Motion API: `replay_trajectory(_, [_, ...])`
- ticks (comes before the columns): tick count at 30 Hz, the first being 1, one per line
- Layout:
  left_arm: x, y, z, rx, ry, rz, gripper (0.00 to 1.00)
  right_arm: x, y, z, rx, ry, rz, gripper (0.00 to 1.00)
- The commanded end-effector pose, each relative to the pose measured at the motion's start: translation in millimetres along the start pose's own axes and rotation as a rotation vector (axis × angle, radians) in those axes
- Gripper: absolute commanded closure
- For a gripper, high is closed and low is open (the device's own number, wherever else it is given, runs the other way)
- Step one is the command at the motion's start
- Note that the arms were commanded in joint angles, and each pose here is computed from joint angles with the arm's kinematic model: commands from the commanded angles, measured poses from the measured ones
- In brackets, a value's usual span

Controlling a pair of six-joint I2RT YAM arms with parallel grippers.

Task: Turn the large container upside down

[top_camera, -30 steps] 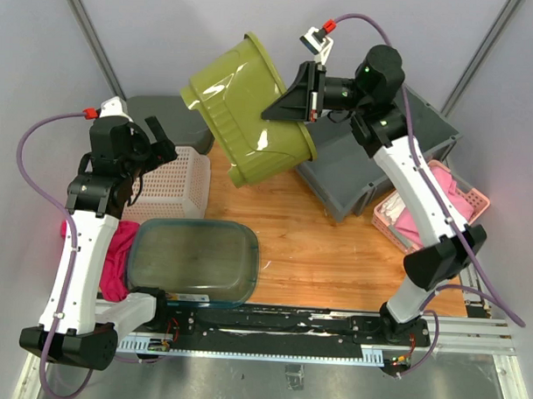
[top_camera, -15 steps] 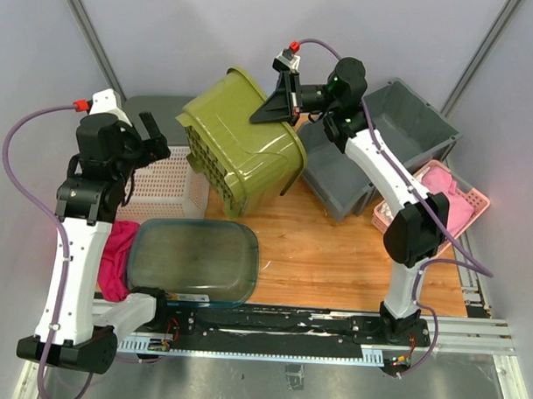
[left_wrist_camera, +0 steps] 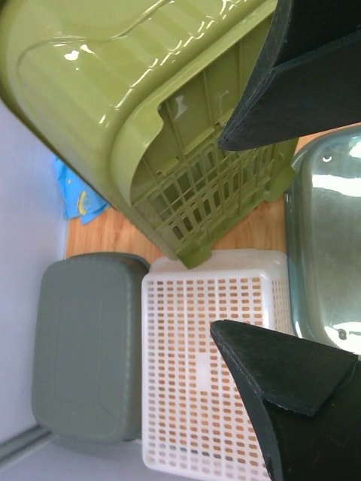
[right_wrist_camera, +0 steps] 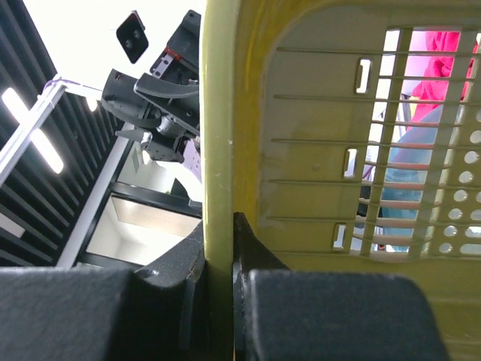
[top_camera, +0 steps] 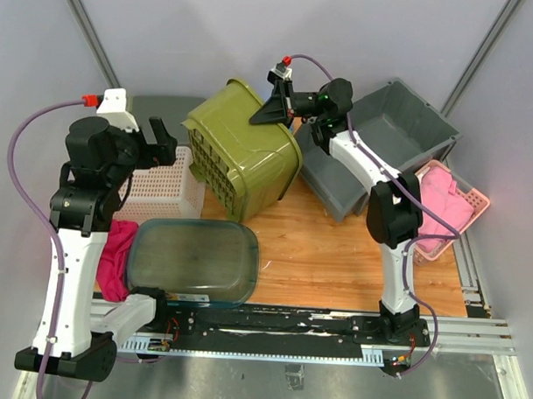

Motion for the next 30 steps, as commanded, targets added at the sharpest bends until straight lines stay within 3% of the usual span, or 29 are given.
replay_trajectory(1, [-0.6, -17.7, 4.5, -0.05, 0.022, 0.139, 0.01, 1.4, 4.4, -2.6, 0.017, -0.004, -0.023, 0.99])
replay_trajectory(9, [-10.2, -34.4, 22.1, -0.024, 0.106, 0.257, 0.01, 15.4, -28.1, -14.2, -0.023, -0.057, 0.025, 0.97])
replay_trajectory(12, [-13.1, -40.0, 22.5, -0.016, 0.111, 0.29, 0.01, 26.7, -38.5, -24.0, -0.017, -0.089, 0.045, 0.82])
replay_trajectory(17, [-20.6, -47.6, 27.0, 0.01, 0.136, 0.337, 0.01, 47.8, -55.6, -41.2, 0.042, -0.133, 0.166, 0.45])
replay_trajectory(19, [-24.7, -51.1, 31.1, 0.024, 0.152, 0.361, 0.01, 54.3, -69.5, -42.2, 0.057, -0.124, 0.271, 0.37])
replay_trajectory(30, [-35.8, -57.9, 45.5, 0.079, 0.201, 0.417, 0.02, 105.1, -113.2, -54.2, 0.164, -0.183, 0.657, 0.3])
Point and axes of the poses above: each gripper's point midway between its finger pads, its own x axis back along the fingers, its own y axis along the line the jaws close on, z = x × y, the point moved 2 cm from there along x, back along the fingers, and after that the axes turned 15 degrees about x, right-handed, at the moved point
